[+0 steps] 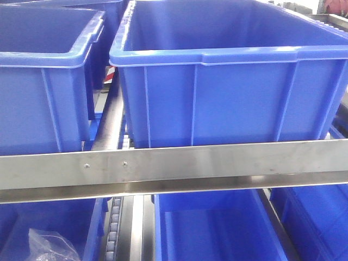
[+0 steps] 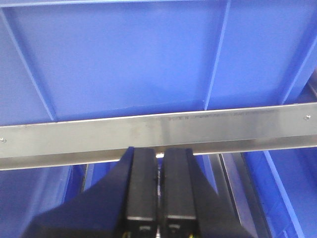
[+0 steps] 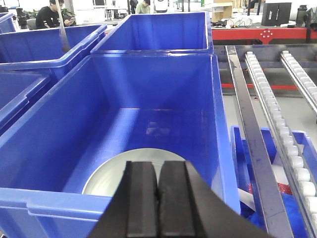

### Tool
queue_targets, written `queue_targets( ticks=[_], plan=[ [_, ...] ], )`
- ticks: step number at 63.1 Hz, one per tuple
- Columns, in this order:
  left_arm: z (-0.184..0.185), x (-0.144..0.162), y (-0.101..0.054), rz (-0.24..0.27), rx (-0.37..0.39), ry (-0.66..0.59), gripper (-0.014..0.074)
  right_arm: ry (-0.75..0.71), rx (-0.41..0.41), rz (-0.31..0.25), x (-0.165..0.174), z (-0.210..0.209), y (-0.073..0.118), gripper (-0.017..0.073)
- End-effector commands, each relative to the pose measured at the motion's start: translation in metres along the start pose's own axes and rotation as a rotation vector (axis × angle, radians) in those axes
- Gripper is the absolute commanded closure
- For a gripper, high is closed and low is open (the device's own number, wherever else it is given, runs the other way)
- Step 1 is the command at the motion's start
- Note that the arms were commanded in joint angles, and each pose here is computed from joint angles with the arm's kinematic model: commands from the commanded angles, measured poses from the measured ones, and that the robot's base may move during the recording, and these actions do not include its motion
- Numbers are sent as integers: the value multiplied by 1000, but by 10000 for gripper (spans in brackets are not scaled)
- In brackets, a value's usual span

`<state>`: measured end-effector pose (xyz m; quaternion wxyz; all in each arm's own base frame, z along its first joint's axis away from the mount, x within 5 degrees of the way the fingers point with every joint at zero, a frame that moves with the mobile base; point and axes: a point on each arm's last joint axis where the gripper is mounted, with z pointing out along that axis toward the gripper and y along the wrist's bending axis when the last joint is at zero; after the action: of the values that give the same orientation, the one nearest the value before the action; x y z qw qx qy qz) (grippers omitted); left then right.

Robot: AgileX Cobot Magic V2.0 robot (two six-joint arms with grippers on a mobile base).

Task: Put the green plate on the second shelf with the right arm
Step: 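Open the right gripper to release the plate in the bin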

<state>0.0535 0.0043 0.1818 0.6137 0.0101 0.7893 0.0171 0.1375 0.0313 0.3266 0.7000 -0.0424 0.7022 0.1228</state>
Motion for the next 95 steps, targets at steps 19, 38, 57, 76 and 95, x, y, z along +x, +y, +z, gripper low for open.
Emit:
queue_targets(
  ticks=[19, 38, 57, 76, 95],
  plan=[
    [3, 7, -2, 4, 20, -38, 469, -116, 14, -23, 8, -35, -3, 506],
    [3, 7, -2, 4, 20, -38, 469, -159, 71, -29, 72, -75, -12, 506],
    [3, 7, -2, 4, 20, -38, 469, -182, 93, -28, 110, -89, -16, 506],
    [3, 7, -2, 4, 20, -38, 469, -182, 93, -29, 110, -89, -16, 506],
    [3, 7, -2, 4, 20, -38, 469, -173, 99, 36, 112, -88, -17, 506]
  ],
)
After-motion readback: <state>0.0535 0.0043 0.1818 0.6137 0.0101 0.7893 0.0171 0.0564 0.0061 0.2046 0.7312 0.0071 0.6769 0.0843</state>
